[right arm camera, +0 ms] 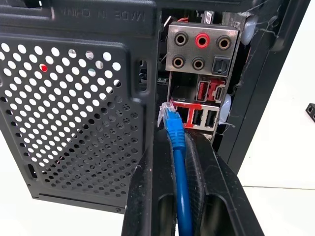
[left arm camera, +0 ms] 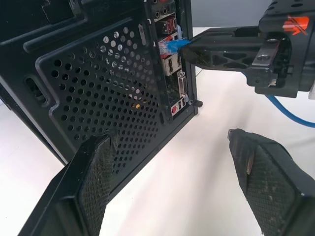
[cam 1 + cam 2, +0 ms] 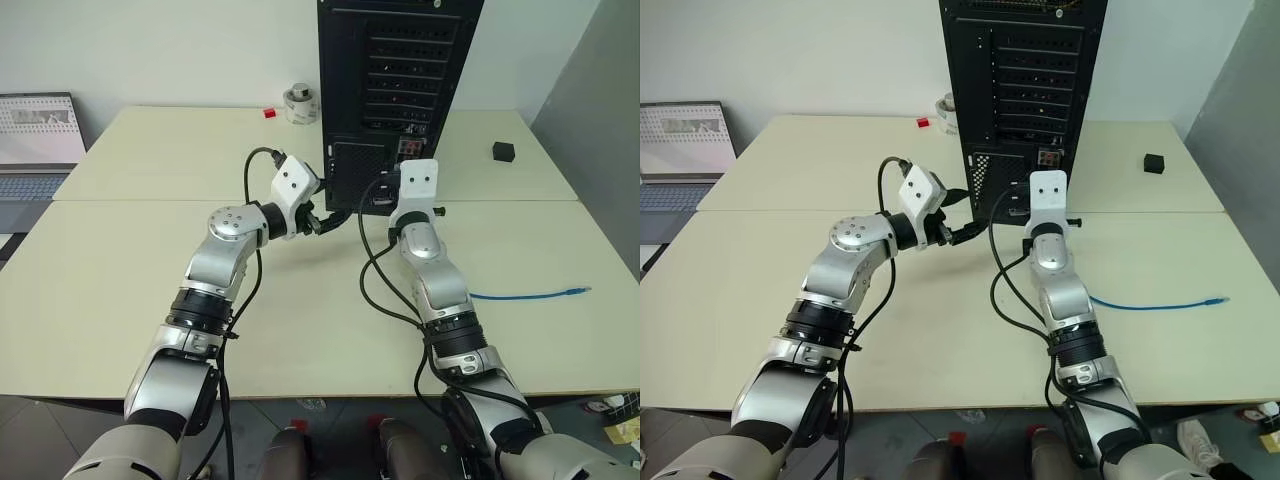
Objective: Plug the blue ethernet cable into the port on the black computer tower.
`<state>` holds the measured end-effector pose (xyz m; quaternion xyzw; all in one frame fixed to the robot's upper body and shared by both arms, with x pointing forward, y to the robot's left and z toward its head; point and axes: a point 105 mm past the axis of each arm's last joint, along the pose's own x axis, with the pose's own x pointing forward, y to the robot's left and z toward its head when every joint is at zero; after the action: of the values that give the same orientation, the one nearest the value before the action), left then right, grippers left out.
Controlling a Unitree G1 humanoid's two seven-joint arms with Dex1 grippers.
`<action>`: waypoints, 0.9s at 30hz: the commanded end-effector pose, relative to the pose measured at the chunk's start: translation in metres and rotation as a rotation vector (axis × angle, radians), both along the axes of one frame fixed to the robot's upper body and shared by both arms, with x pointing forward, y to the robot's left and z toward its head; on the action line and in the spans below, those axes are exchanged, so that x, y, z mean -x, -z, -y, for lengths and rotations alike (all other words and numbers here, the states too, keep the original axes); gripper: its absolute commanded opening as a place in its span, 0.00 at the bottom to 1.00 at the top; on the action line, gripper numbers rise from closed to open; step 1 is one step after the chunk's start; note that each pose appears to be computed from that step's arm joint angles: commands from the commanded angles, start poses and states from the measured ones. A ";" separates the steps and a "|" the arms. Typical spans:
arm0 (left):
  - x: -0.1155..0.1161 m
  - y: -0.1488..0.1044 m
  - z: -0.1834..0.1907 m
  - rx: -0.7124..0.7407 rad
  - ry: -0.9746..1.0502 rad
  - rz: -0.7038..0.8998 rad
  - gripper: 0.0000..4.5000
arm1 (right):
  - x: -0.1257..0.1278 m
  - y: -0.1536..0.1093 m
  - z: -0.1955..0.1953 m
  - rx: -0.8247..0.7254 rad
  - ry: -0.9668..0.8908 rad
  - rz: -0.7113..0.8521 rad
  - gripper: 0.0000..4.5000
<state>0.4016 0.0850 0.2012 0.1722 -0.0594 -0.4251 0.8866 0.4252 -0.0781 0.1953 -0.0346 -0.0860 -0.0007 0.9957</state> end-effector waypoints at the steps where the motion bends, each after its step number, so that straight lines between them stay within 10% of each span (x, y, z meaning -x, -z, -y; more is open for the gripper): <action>1: 0.001 -0.017 -0.004 0.004 0.000 0.064 0.84 | 0.000 -0.023 0.005 -0.026 0.023 0.077 0.00; 27: -0.001 -0.018 -0.005 -0.004 -0.018 0.075 0.84 | 0.010 -0.019 0.002 -0.103 -0.004 0.030 0.00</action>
<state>0.4032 0.0886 0.2017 0.1828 -0.0596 -0.4162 0.8887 0.4168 -0.0822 0.1948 0.0012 -0.0702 -0.0087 0.9975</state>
